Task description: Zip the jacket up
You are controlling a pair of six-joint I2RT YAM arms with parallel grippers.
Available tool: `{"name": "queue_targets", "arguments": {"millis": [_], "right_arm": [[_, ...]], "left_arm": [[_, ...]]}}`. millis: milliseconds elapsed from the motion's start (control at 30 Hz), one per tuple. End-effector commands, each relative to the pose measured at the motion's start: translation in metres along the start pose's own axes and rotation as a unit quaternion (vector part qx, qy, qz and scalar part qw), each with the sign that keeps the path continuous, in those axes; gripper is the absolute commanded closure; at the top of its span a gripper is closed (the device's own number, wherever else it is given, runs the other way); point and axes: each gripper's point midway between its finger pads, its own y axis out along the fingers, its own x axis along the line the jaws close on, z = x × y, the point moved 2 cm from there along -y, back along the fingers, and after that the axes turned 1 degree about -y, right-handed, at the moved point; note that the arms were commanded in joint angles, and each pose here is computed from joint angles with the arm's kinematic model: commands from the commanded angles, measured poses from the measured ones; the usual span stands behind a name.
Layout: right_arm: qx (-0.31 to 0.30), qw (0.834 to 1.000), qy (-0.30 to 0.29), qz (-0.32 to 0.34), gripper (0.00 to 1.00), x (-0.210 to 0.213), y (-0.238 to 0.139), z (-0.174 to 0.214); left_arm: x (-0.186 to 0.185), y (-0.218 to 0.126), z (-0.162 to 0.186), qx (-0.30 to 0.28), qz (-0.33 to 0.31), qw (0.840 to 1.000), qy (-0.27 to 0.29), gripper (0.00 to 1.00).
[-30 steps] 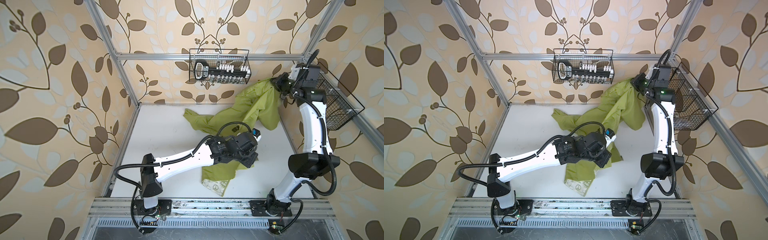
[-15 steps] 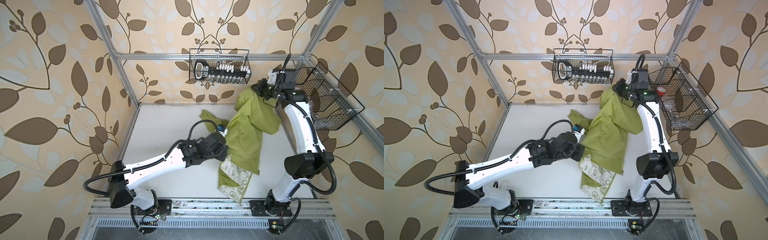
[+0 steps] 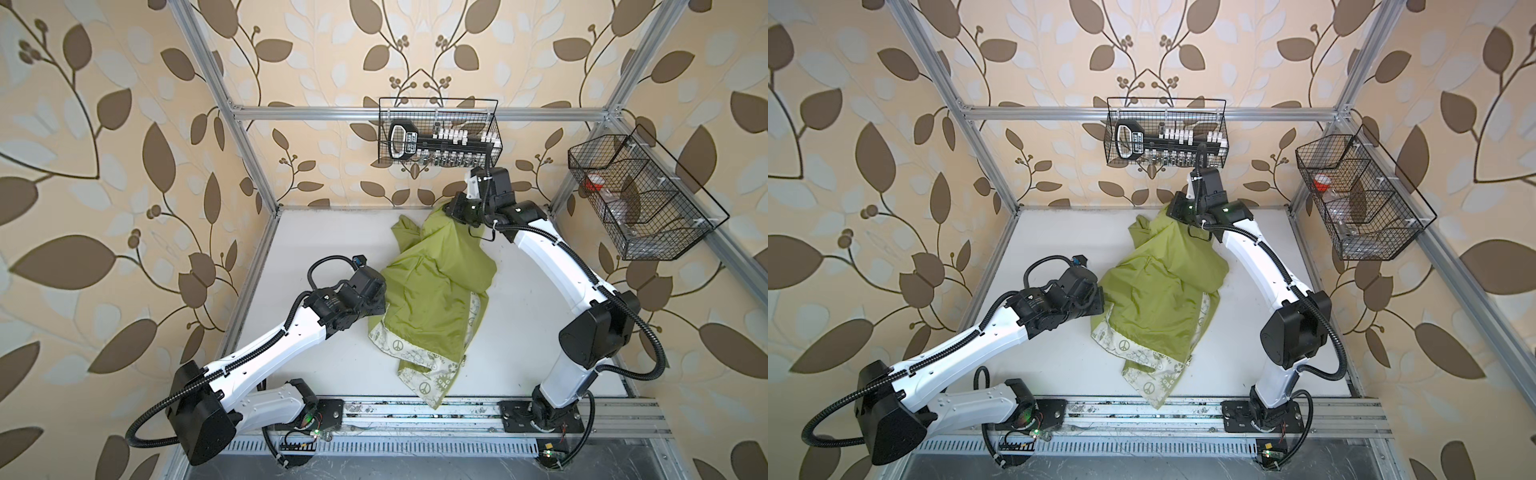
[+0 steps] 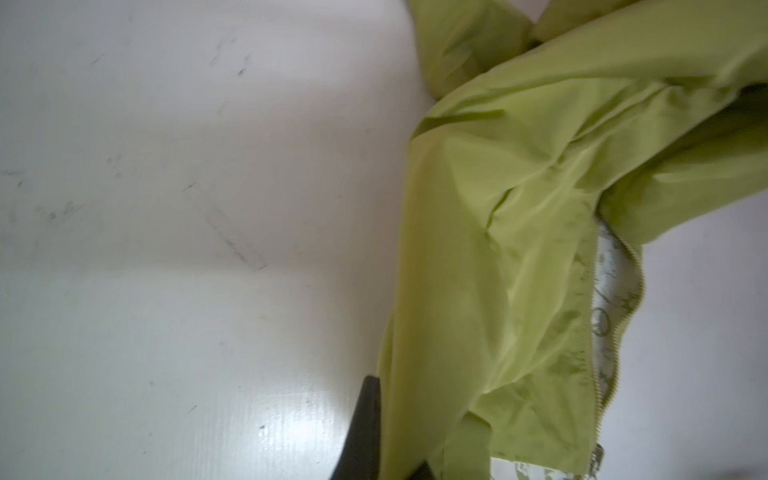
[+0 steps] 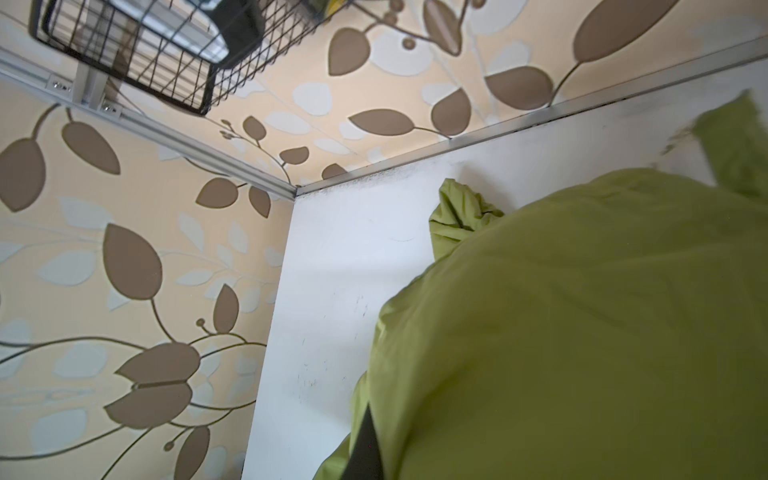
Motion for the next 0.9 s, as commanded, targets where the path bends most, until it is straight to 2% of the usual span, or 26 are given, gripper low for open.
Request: {"name": "queue_targets", "arguments": {"millis": [0,200,267,367,400,467,500,533,600,667,800,867], "right_arm": [[0.012,1.000,-0.018,-0.002,1.00,0.018,0.033,0.019],[0.080,0.996,-0.049,-0.004,0.99,0.044,0.088,0.075],[0.103,0.993,-0.055,-0.011,0.92,0.050,0.103,0.088],[0.133,0.988,-0.072,-0.023,0.70,0.060,0.117,0.100],[0.138,0.987,-0.081,-0.025,0.62,0.062,0.118,0.101],[0.139,0.985,-0.095,-0.030,0.50,0.065,0.114,0.098],[0.137,0.985,-0.102,-0.032,0.45,0.066,0.110,0.095],[0.131,0.985,-0.106,-0.034,0.41,0.066,0.103,0.089],[0.121,0.986,-0.108,-0.034,0.36,0.060,0.091,0.078],[0.111,0.988,-0.101,-0.038,0.33,0.051,0.076,0.065],[0.095,0.992,-0.079,-0.021,0.31,0.015,0.045,0.042],[0.087,0.994,-0.071,-0.003,0.32,-0.008,0.030,0.037]], "left_arm": [[0.035,0.002,0.001,-0.009,-0.065,0.996,-0.054,1.00],[0.086,0.018,0.009,0.012,-0.154,0.981,-0.116,1.00],[0.101,0.018,0.008,0.011,-0.179,0.975,-0.134,1.00],[0.119,0.015,0.003,0.008,-0.201,0.966,-0.161,1.00],[0.124,0.013,0.002,0.005,-0.206,0.964,-0.168,0.96],[0.130,0.010,-0.001,-0.001,-0.207,0.961,-0.181,0.54],[0.132,0.008,-0.001,-0.003,-0.205,0.961,-0.185,0.41],[0.132,0.007,-0.002,-0.005,-0.200,0.962,-0.187,0.31],[0.131,0.004,-0.004,-0.009,-0.191,0.963,-0.189,0.22],[0.128,0.001,-0.006,-0.010,-0.180,0.966,-0.187,0.19],[0.115,-0.011,-0.010,-0.002,-0.145,0.974,-0.176,0.18],[0.100,-0.014,-0.011,0.005,-0.103,0.982,-0.161,0.18]]}}
